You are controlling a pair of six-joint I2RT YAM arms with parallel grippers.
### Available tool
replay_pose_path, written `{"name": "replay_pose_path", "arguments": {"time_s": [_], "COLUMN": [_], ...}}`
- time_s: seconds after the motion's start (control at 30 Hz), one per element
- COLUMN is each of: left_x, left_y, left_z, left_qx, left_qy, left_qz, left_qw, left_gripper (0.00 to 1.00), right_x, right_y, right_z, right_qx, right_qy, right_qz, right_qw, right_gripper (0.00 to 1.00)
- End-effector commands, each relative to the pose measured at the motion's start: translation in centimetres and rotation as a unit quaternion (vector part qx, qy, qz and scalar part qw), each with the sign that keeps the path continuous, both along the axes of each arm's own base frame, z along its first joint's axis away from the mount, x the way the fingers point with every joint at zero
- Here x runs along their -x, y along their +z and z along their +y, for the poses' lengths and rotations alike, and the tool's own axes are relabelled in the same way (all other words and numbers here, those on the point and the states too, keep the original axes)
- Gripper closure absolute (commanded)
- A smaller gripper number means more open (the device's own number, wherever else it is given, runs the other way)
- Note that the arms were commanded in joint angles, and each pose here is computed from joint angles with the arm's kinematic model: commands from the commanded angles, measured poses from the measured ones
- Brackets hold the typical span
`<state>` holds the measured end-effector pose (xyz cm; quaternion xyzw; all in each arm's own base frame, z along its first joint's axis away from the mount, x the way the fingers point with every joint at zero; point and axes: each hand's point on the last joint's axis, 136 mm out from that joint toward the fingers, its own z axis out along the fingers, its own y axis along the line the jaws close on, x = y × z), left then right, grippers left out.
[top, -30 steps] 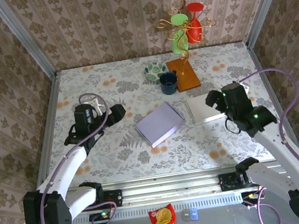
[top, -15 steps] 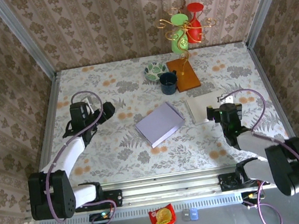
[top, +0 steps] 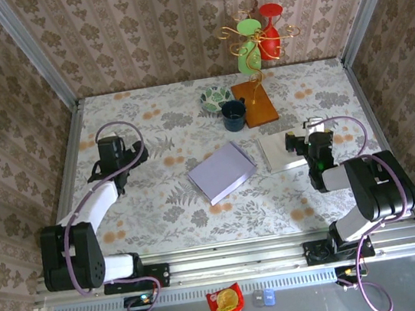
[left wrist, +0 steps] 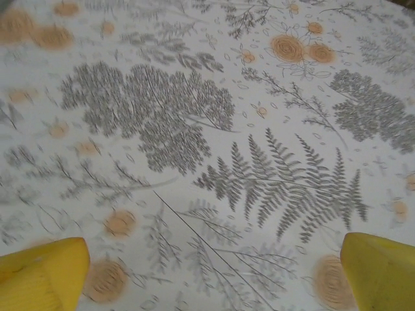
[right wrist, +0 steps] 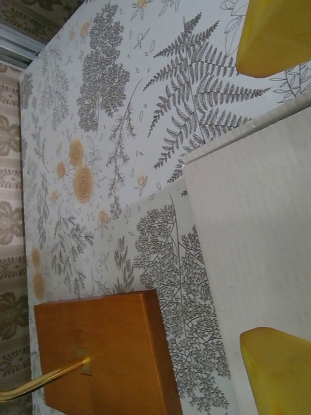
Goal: Fold the paper box
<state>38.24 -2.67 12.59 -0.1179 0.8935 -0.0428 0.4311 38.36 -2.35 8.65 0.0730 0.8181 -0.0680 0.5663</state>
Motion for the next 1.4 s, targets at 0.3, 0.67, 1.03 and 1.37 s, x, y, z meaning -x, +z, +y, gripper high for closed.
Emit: {"name": "replay_pose_path", "arguments": {"time_s": [0.3,0.67,1.03,1.37], "left_x": [-3.4,-0.2,-1.4,-1.5], "left_y": [-3.4,-2.2,-2.7,-2.7], "left_z": [1.4,3.2,4.1,4.0], "left_qx": [-0.145,-0.182,-0.176,-0.178], "left_qy": [-0.109,-0.049,-0.031,-0.033], "left_qz": [-0.038,-0.210,-0.167,-0.166], "left_qw": [0.983,0.959,0.970,0.969], "left_gripper": [0.00,0.00,0.00,0.00], "right_x": [-0.8,-0.8,-0.9,-0.8], "right_y": [1.4,1.4,1.5,1.4], "right_z": [-0.6,-0.6,-0.6,-0.2], "right_qx": [-0.001,-0.001,-0.001,0.007], "right_qy": [-0.024,-0.024,-0.023,-0.019], "right_qz": [-0.020,-0.021,-0.021,-0.020], "right_qw": [1.000,1.000,1.000,1.000], "right_gripper": [0.00,0.00,0.00,0.00]}}
